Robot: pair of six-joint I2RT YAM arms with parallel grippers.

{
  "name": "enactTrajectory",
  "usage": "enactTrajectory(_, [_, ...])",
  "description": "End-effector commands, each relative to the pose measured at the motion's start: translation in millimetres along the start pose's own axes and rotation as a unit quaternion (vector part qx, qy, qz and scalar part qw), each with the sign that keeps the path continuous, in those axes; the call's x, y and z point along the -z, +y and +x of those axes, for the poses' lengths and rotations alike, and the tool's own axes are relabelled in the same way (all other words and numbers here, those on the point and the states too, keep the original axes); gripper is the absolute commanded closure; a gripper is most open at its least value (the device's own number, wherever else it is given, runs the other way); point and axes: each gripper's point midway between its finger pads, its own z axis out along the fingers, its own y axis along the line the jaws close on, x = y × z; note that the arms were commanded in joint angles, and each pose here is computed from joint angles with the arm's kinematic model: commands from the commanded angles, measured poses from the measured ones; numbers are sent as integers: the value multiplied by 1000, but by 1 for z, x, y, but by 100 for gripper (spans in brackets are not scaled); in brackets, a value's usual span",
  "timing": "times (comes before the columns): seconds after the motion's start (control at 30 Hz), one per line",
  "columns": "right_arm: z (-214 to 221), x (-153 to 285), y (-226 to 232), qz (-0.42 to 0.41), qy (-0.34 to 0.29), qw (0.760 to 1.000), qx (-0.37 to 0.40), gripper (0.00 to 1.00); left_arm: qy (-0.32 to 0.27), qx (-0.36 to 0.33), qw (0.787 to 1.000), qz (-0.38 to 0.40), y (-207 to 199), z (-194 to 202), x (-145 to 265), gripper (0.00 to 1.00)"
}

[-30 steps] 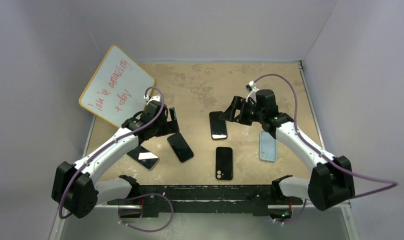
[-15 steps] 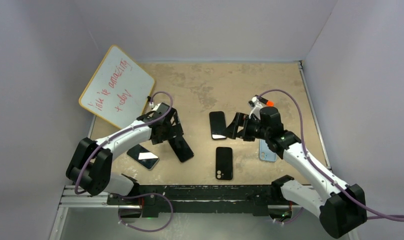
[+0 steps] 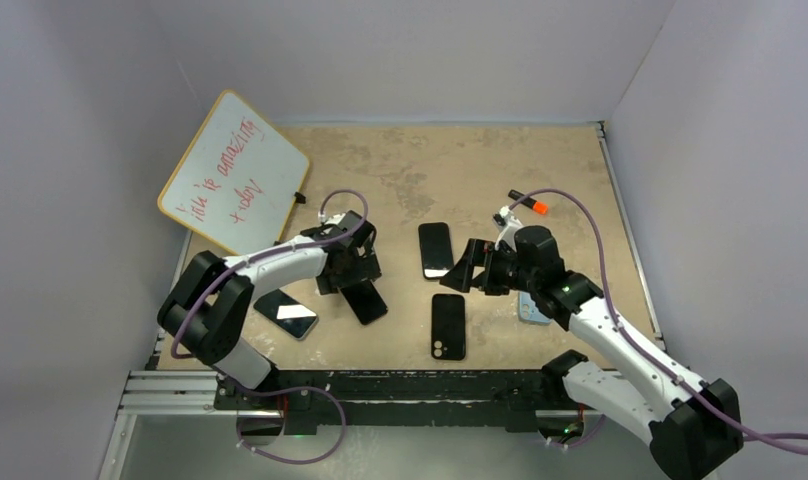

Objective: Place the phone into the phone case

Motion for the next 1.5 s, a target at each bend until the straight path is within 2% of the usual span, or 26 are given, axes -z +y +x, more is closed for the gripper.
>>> enactTrajectory(0.0, [-6, 8, 1, 7, -21, 1000, 18, 1, -11, 12, 1000, -21, -8, -7, 1, 4])
enactTrajectory(0.33, [-5, 14, 1, 9, -26, 999, 19, 1, 14, 26, 999, -43, -14, 10, -9, 4])
enactTrajectory(0.4, [-3, 14, -1, 14, -22, 999, 20, 1, 13, 27, 999, -42, -17, 10, -9, 6])
enactTrajectory(0.53, [0, 17, 2, 11, -10, 1000, 15, 1, 25, 15, 999, -43, -16, 19, -8, 16])
enactTrajectory(0.67, [-2, 19, 8, -5, -23, 1000, 7, 1, 38, -7, 999, -19, -14, 30, -8, 27])
enactTrajectory(0.8, [3, 14, 3, -5, -22, 1000, 0, 2, 44, -20, 998, 48, -28, 38, 1, 44])
enactTrajectory(1.0, [17, 8, 6, -29, 3, 999, -24, 11, 32, -48, 990, 129, -44, 43, 17, 50])
enactTrajectory(1.13, [21, -1, 10, -55, -10, 997, -51, 17, 34, -51, 987, 149, -44, 48, 20, 53])
enactTrajectory(1.33, [23, -15, 23, -80, -36, 995, -45, 33, 44, -47, 974, 217, -69, 50, 33, 55])
enactTrajectory(1.47, [34, -31, 26, -80, -21, 996, -41, 42, 55, -46, 966, 250, -81, 52, 39, 56])
